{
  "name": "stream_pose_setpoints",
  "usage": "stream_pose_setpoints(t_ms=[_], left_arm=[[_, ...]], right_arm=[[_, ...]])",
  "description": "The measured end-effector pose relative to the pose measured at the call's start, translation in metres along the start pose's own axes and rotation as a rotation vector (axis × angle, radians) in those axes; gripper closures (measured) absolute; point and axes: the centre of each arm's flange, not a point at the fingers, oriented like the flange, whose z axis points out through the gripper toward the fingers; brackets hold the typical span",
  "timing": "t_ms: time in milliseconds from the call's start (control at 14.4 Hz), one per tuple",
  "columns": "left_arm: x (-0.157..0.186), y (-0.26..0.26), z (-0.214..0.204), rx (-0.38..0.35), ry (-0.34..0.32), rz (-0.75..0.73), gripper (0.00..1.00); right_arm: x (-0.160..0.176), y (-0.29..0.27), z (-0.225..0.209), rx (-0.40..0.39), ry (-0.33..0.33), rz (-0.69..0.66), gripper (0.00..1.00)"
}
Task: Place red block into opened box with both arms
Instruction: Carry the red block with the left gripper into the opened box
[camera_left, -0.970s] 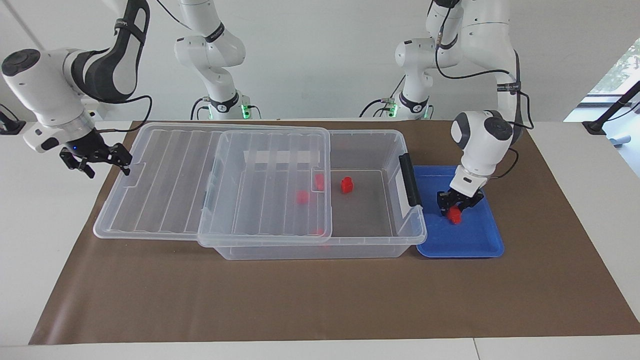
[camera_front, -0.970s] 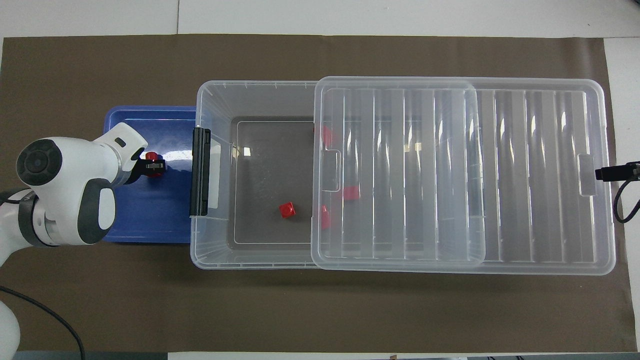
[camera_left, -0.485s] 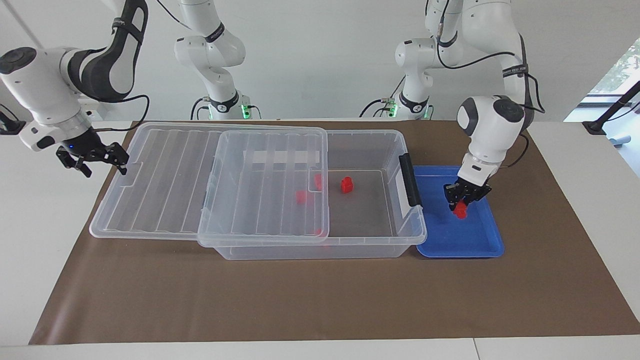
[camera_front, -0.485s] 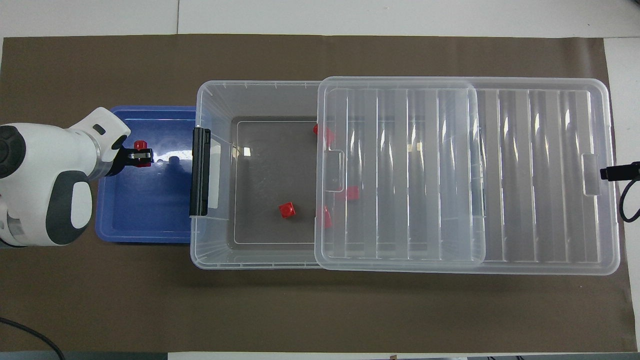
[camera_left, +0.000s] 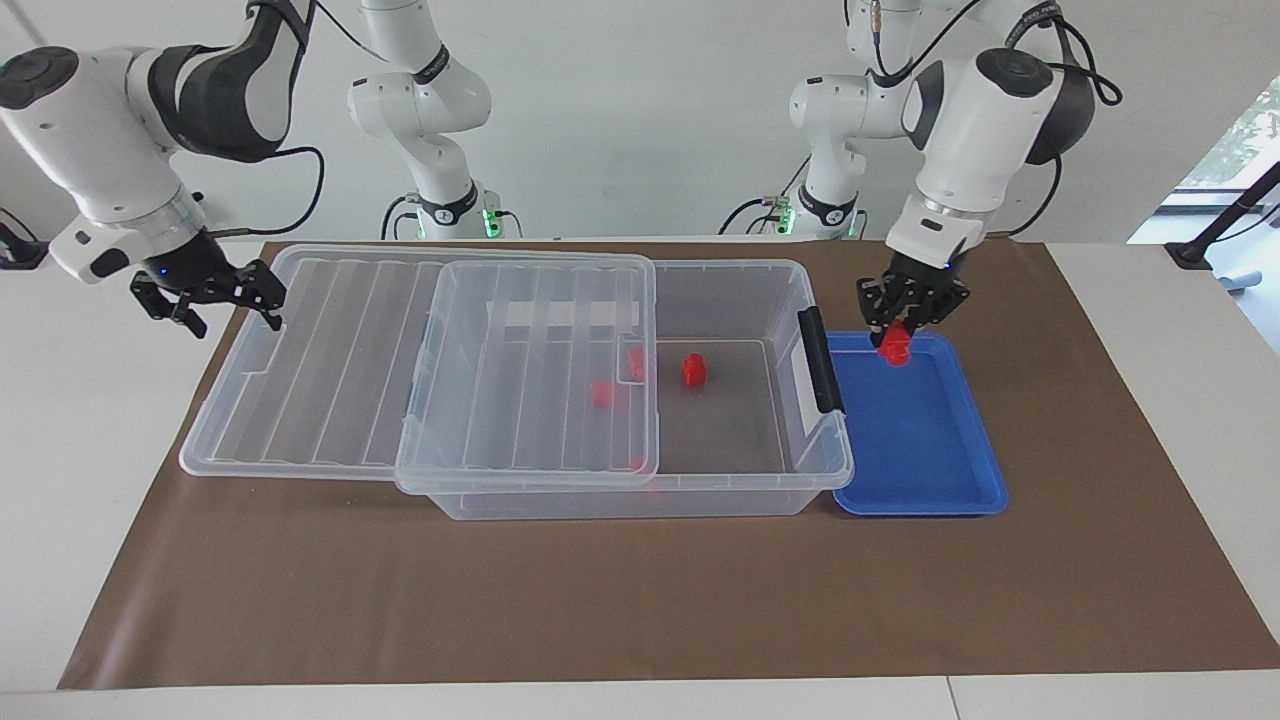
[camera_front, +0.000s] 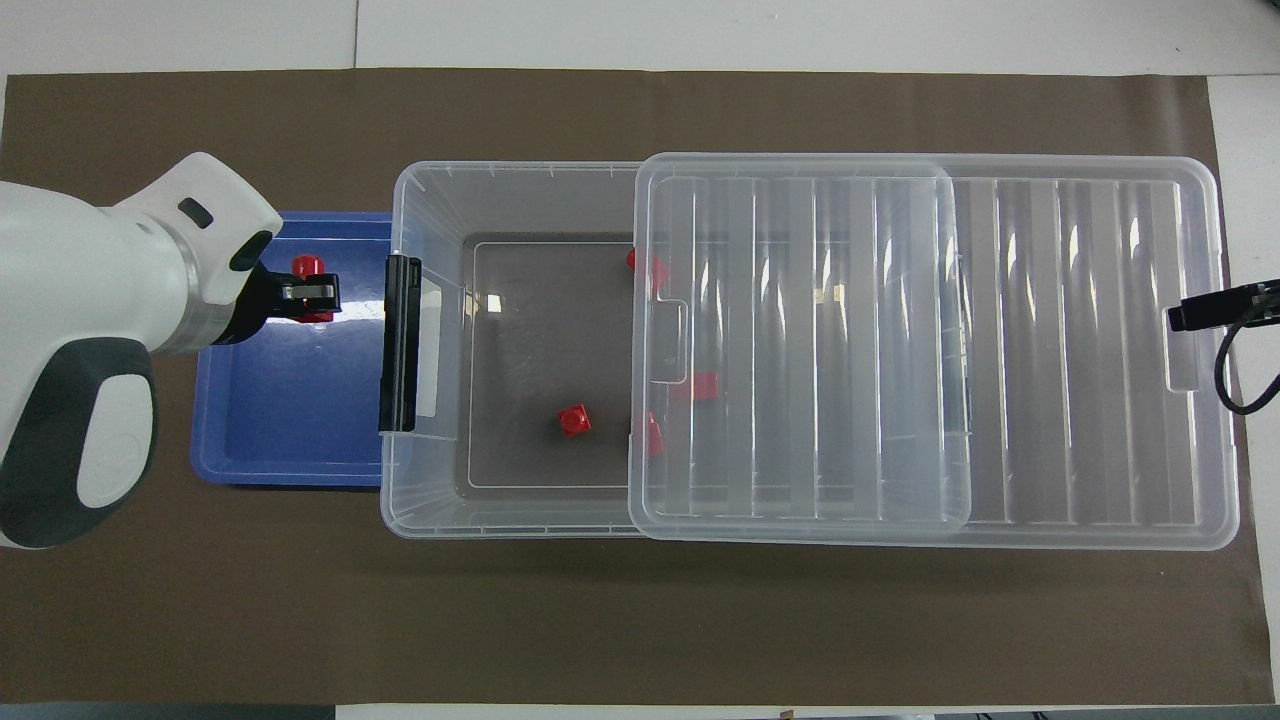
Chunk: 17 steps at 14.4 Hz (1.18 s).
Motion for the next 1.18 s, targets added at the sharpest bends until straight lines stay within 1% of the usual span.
stream_pose_setpoints(t_ms=[139, 208, 347, 485, 693, 762, 970, 1178], left_arm=[[-0.011, 0.043, 0.013, -0.006, -0.02, 0.015, 0.66], [-0.015, 0.062, 0.025, 0.002, -0.019, -0.002, 0.66], [-0.019, 0.102, 0.059, 0.015, 0.007, -0.058, 0.66], [-0.023, 0.129, 0.101, 0.019, 0.0, -0.064, 0.66], [-0.019, 0.138, 0.151, 0.016, -0.006, -0.058, 0.66], [-0.017, 0.138, 0.163, 0.015, -0.006, -0.059, 0.66], [-0.017, 0.137, 0.199, 0.044, -0.015, -0.032, 0.66], [-0.016, 0.137, 0.224, 0.037, -0.011, -0.03, 0.66]], right_arm=[[0.003, -0.023, -0.025, 0.005, -0.01, 0.039, 0.0], [0.002, -0.037, -0.036, 0.009, -0.023, 0.073, 0.0], [0.001, -0.072, -0.052, 0.01, -0.031, 0.129, 0.0], [0.001, -0.088, -0.054, 0.009, -0.034, 0.139, 0.0], [0.0, -0.084, -0.052, 0.009, -0.039, 0.148, 0.0], [0.0, -0.082, -0.052, 0.01, -0.039, 0.152, 0.0], [-0.001, -0.078, -0.051, 0.01, -0.04, 0.159, 0.0], [-0.002, -0.076, -0.051, 0.01, -0.046, 0.163, 0.0]])
